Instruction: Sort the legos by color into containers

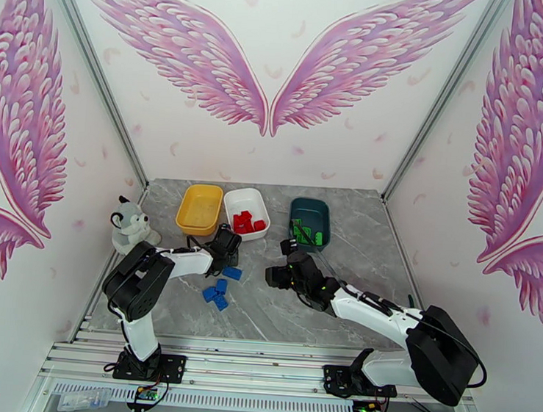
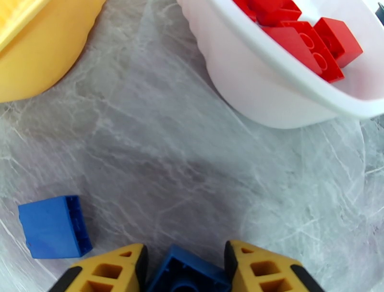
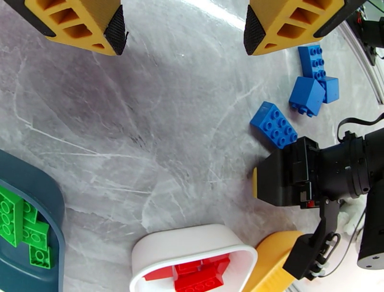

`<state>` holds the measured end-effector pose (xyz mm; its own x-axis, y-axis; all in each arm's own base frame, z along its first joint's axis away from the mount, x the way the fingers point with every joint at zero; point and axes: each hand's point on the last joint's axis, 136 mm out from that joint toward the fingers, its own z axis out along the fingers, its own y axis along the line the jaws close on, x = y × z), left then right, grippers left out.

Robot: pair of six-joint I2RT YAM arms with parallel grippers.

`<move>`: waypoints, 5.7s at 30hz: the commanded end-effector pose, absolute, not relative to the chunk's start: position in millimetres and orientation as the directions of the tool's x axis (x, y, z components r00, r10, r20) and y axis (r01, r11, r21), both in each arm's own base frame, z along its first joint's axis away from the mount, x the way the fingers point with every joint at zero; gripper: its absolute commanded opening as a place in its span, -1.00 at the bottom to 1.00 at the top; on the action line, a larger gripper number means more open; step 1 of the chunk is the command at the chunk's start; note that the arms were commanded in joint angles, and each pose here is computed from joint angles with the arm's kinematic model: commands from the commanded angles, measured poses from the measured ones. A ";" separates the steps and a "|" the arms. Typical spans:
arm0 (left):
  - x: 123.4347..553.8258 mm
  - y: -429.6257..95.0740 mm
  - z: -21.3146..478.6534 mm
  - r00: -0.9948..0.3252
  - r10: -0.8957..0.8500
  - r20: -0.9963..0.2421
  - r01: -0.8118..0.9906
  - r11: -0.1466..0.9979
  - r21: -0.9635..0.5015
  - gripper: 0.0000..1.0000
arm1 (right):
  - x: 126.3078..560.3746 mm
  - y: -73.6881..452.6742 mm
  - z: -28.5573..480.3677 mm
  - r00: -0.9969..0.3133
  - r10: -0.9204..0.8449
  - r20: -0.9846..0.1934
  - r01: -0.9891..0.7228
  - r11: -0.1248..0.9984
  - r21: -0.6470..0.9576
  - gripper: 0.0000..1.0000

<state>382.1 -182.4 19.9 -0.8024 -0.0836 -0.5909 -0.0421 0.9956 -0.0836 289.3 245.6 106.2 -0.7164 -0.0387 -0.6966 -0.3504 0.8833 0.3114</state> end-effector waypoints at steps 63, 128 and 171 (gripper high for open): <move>309.9 -114.4 43.9 -0.760 -0.255 -0.598 -0.177 0.966 -0.187 0.40 | 245.6 352.4 62.5 -0.713 -0.294 -0.636 -0.550 0.797 0.248 0.33; 373.9 -117.2 159.2 -0.565 -0.225 -0.794 -0.139 0.974 -0.177 -0.31 | 247.2 372.1 105.3 -0.713 -0.123 -0.690 -0.599 0.619 0.508 0.40; 376.8 -100.7 65.7 -0.720 -0.176 -0.671 -0.205 0.978 -0.036 0.62 | 258.1 308.4 74.5 -0.741 -0.127 -0.659 -0.486 0.779 0.396 0.50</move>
